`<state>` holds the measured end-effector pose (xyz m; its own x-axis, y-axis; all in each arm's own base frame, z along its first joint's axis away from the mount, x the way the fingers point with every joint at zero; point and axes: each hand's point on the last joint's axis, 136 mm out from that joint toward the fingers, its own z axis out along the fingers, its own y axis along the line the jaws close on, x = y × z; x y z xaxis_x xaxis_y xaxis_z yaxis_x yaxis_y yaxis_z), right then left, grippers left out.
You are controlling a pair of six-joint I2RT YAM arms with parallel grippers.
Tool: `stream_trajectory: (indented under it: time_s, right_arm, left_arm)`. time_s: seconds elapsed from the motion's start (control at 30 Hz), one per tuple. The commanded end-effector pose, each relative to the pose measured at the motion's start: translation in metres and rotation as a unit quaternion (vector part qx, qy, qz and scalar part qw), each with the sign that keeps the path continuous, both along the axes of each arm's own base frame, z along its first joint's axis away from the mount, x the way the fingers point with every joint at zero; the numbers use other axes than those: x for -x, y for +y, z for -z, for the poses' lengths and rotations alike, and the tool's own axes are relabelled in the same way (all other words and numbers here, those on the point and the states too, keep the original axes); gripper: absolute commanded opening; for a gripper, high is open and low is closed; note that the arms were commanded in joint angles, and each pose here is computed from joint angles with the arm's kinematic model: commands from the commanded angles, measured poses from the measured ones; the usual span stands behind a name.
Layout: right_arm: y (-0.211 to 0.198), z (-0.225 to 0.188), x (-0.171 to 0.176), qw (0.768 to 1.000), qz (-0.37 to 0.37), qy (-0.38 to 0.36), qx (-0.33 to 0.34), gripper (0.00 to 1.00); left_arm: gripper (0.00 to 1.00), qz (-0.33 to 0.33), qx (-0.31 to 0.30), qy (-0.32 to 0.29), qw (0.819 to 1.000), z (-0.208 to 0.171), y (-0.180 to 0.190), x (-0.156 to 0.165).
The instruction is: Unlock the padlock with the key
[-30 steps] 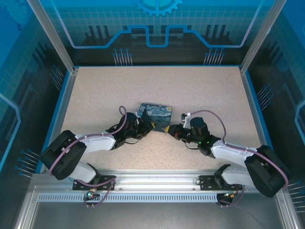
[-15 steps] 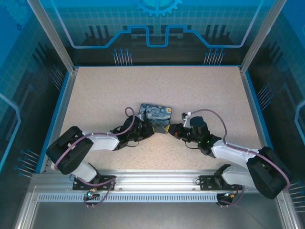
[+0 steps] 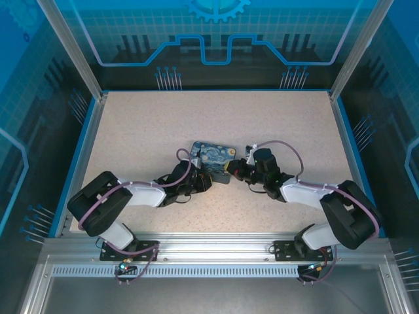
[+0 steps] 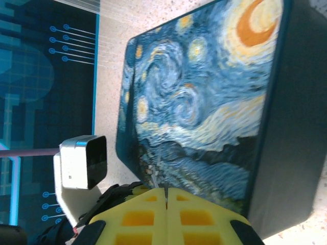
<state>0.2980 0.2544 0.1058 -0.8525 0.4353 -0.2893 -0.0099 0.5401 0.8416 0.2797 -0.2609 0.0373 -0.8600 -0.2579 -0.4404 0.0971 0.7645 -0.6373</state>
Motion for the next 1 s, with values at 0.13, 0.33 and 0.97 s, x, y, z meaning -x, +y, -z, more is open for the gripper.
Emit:
stream_trajectory:
  time_s: [0.13,0.33,0.97]
  right_arm:
    - [0.000,-0.001,-0.014,1.000,0.011,-0.008,-0.005,0.00]
    - [0.001,0.001,-0.014,1.000,0.008,-0.005,-0.003,0.00]
    - [0.001,0.002,-0.017,1.000,0.007,-0.005,-0.003,0.00]
  left_arm:
    - [0.19,-0.003,-0.022,-0.001,1.000,0.019,0.009,0.006]
    - [0.23,-0.006,-0.020,0.002,1.000,0.026,0.009,0.009]
    - [0.15,-0.014,-0.023,0.005,1.000,0.035,0.009,0.010]
